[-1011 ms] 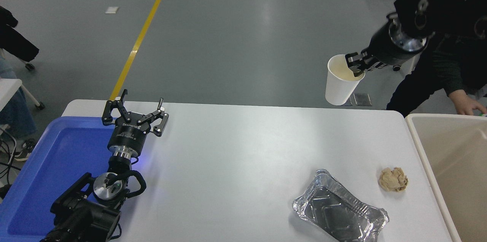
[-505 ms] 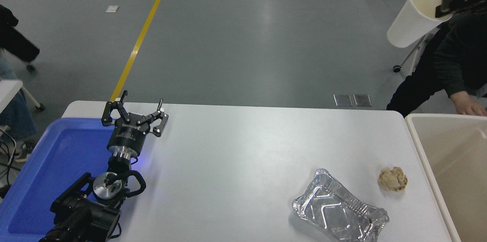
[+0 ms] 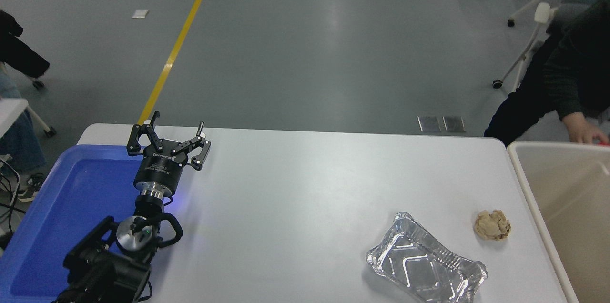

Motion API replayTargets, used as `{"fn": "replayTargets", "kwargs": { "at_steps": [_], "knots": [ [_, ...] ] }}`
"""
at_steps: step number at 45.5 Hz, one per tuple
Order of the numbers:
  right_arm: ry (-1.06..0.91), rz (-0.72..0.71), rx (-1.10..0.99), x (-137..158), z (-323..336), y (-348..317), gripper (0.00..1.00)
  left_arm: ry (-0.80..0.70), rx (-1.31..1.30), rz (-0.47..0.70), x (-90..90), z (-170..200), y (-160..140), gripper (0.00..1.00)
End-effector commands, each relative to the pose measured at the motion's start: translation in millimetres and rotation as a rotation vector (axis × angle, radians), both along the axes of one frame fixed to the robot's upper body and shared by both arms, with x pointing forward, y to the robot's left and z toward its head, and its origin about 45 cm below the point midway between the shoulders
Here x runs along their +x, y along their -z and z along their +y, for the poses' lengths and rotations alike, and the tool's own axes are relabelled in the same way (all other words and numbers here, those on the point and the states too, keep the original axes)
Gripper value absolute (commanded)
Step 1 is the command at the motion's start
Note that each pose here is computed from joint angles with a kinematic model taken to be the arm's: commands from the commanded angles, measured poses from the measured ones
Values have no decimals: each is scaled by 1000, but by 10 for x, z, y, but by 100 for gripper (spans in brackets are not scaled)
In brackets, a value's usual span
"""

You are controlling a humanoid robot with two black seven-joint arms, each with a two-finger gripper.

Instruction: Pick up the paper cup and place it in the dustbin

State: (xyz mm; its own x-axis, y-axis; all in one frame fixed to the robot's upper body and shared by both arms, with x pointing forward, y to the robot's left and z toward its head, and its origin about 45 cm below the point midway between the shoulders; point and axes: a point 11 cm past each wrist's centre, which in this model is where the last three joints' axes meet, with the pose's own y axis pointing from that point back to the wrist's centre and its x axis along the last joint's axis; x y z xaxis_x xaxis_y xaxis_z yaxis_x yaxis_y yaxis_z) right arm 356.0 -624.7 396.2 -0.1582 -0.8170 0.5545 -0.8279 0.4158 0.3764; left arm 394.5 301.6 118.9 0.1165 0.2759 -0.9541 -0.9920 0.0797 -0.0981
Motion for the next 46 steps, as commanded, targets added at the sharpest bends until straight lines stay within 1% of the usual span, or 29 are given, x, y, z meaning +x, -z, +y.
{"fn": "replayTargets", "kwargs": {
  "at_steps": [1,10,20,27,31,36,46],
  "knots": [
    [362,-73,163,-404,-437,784,0,0,0,1,1,0,0,99],
    [459,-71,228,-427,-412,1498,0,-1,0,2,-1,2,4,99],
    [553,-62,247,-507,-280,2151,0,-1,0,2,-1,2,4,99],
    [631,-57,276,-669,-155,2541,0,0,0,1,1,0,0,99],
    [641,-32,300,-723,-33,2744,0,0,0,1,1,0,0,99],
    [661,4,327,-873,52,2973,0,0,0,1,1,0,0,99],
    [667,54,367,-1002,255,3281,0,-2,-1,2,-1,3,4,99]
  ]
}}
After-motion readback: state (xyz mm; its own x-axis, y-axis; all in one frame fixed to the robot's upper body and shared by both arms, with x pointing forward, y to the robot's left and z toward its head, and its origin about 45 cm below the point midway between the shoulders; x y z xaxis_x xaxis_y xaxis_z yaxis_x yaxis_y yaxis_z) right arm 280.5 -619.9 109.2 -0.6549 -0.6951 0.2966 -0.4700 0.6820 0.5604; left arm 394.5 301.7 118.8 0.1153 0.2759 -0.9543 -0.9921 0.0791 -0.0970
